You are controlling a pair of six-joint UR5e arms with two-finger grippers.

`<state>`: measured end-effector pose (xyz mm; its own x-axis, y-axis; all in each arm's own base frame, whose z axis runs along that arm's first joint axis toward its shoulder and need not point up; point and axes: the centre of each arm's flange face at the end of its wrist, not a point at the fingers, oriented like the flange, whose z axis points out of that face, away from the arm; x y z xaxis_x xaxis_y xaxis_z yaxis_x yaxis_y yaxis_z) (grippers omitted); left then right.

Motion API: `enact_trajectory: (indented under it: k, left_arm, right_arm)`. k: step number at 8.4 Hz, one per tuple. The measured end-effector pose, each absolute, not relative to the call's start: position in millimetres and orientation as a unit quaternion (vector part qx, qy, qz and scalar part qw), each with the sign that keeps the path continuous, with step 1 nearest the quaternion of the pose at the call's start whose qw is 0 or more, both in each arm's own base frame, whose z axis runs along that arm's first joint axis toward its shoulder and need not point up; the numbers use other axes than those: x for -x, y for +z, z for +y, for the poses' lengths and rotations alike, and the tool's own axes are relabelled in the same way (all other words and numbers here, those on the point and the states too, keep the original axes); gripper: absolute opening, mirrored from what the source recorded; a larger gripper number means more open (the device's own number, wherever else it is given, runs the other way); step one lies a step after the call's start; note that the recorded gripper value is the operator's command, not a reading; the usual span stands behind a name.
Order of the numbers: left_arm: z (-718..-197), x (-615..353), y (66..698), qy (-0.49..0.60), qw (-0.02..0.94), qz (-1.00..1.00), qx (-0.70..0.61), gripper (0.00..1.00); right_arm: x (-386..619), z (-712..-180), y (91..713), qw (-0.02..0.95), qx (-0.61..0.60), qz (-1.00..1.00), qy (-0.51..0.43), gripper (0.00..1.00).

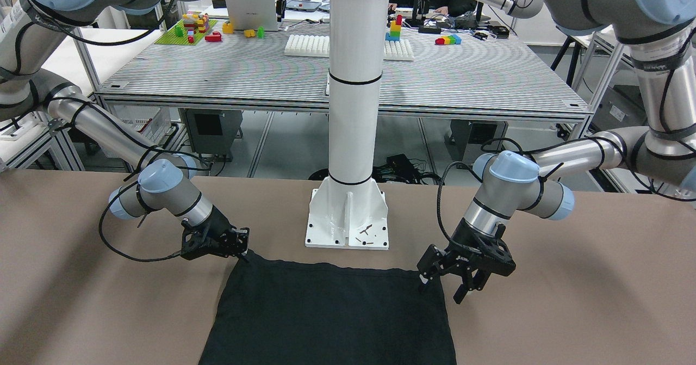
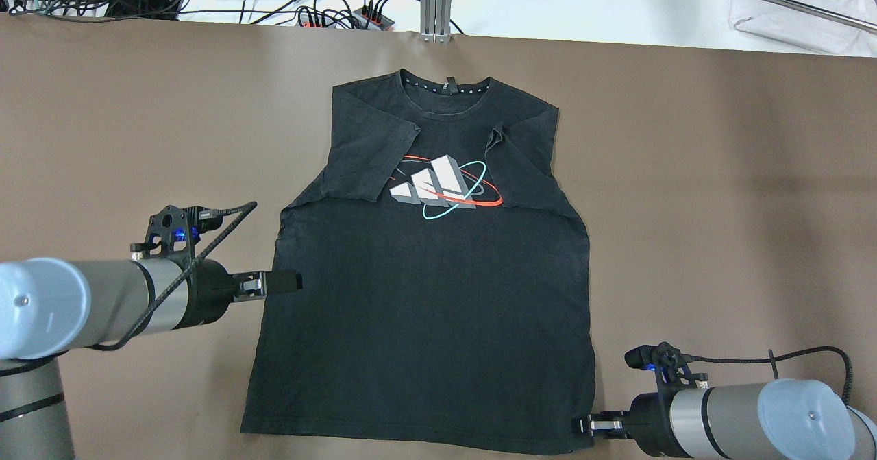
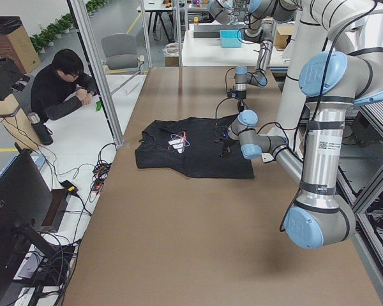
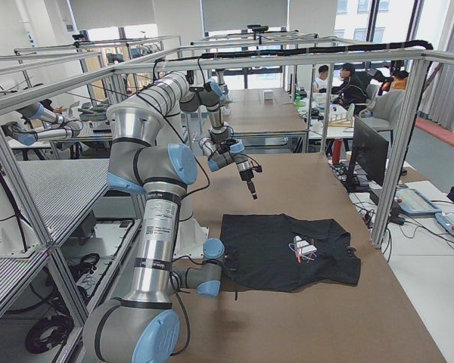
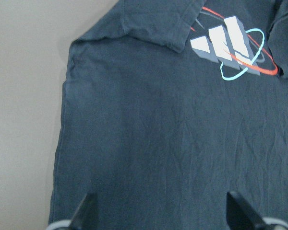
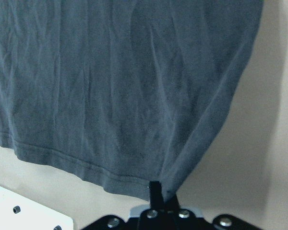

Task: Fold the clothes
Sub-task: 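Move both grippers down to the hem corners nearest the robot, then grasp the hem corners with both grippers and lift them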

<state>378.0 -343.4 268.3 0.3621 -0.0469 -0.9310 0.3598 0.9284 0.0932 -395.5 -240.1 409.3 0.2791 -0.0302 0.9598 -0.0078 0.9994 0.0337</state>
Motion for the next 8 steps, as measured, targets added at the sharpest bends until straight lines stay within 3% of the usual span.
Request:
enact_trajectory:
  k: [4,8]
  left_arm:
    - [-262,-411,332,-0.092,0.828,0.529,-0.162,0.94]
    - [-221,-445,390,-0.078,0.823,0.536,-0.173,0.94]
  right_arm:
    - [390,-245,407,0.795,-0.019,-0.606,-0.004,0.00]
    - [391,-247,405,0.794,-0.022,-0.608,-0.003,0.00]
